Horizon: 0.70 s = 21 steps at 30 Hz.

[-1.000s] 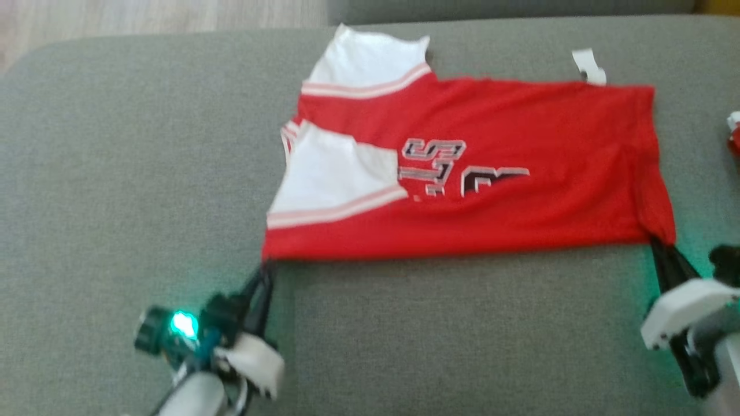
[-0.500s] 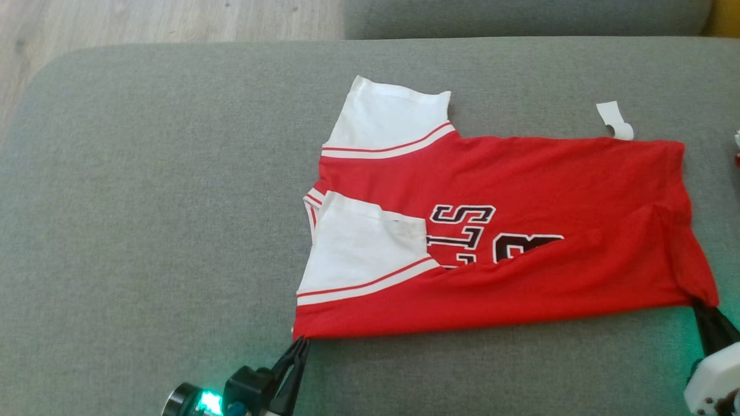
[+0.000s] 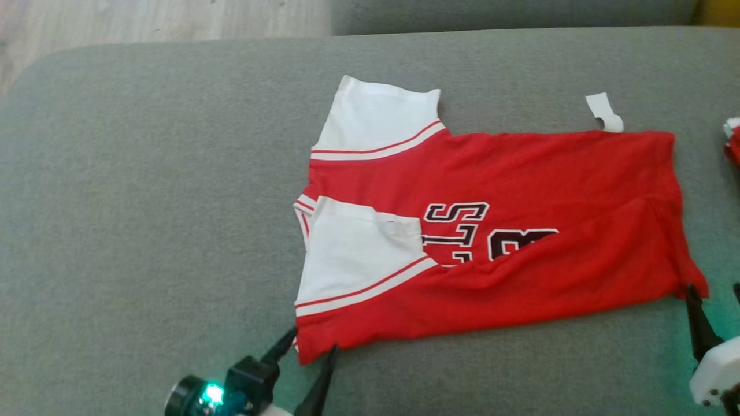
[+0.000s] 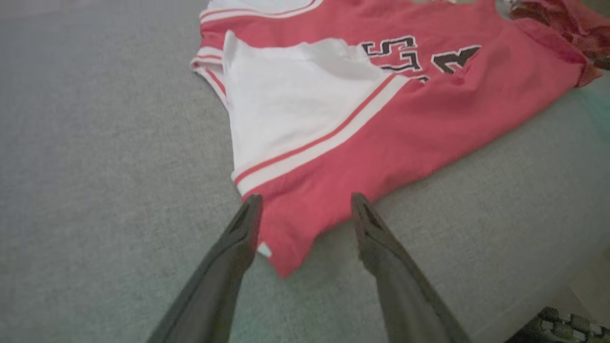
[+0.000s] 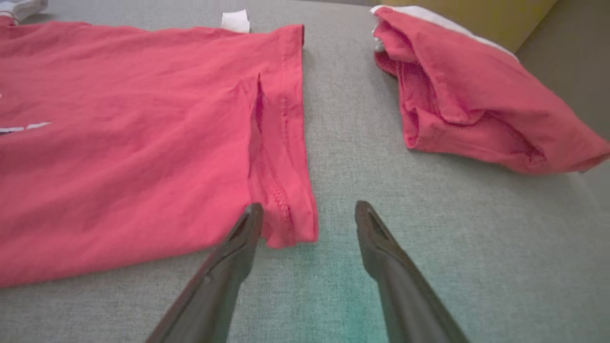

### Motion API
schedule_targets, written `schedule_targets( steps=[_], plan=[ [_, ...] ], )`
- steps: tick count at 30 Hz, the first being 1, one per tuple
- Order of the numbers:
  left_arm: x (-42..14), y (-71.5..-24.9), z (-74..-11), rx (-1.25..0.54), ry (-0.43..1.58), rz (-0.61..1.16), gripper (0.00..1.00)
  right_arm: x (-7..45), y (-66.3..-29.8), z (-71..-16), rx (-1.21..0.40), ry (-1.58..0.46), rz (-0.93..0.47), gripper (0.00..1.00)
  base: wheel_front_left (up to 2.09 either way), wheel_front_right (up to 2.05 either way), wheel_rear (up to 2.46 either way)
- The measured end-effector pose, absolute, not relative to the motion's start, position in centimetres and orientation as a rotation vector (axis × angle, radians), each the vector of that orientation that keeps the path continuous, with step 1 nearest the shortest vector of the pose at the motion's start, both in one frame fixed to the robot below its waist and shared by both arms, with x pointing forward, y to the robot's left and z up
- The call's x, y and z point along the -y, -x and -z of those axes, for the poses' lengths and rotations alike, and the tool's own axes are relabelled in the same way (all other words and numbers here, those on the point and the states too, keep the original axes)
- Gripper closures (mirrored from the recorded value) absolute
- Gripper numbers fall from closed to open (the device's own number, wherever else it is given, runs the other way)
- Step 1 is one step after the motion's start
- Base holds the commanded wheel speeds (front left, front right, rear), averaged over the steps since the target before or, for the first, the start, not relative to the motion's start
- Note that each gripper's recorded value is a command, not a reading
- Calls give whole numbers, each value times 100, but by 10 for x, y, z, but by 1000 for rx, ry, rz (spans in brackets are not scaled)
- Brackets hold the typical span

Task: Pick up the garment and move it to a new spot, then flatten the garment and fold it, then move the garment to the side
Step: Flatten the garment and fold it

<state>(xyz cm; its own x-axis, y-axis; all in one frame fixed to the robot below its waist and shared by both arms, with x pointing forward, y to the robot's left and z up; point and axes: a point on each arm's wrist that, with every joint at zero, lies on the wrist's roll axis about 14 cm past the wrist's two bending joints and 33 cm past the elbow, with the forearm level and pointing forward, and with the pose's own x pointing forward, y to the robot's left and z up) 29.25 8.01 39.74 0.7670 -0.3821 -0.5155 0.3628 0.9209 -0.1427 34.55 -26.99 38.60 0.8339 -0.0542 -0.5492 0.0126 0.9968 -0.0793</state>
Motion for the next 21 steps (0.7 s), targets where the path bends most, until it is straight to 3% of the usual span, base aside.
schedule_targets(
  steps=[5,13,21],
  plan=[
    [-79,-315,-424,-472,6,431,0,272,-343,-396,-548,77,53,0,0,0,0],
    [-88,-407,-490,-246,-98,479,0,274,-338,-408,-507,84,76,0,0,0,0],
    [-71,-495,-487,-325,-131,611,0,267,-356,-410,-483,79,68,0,0,0,0]
  ],
)
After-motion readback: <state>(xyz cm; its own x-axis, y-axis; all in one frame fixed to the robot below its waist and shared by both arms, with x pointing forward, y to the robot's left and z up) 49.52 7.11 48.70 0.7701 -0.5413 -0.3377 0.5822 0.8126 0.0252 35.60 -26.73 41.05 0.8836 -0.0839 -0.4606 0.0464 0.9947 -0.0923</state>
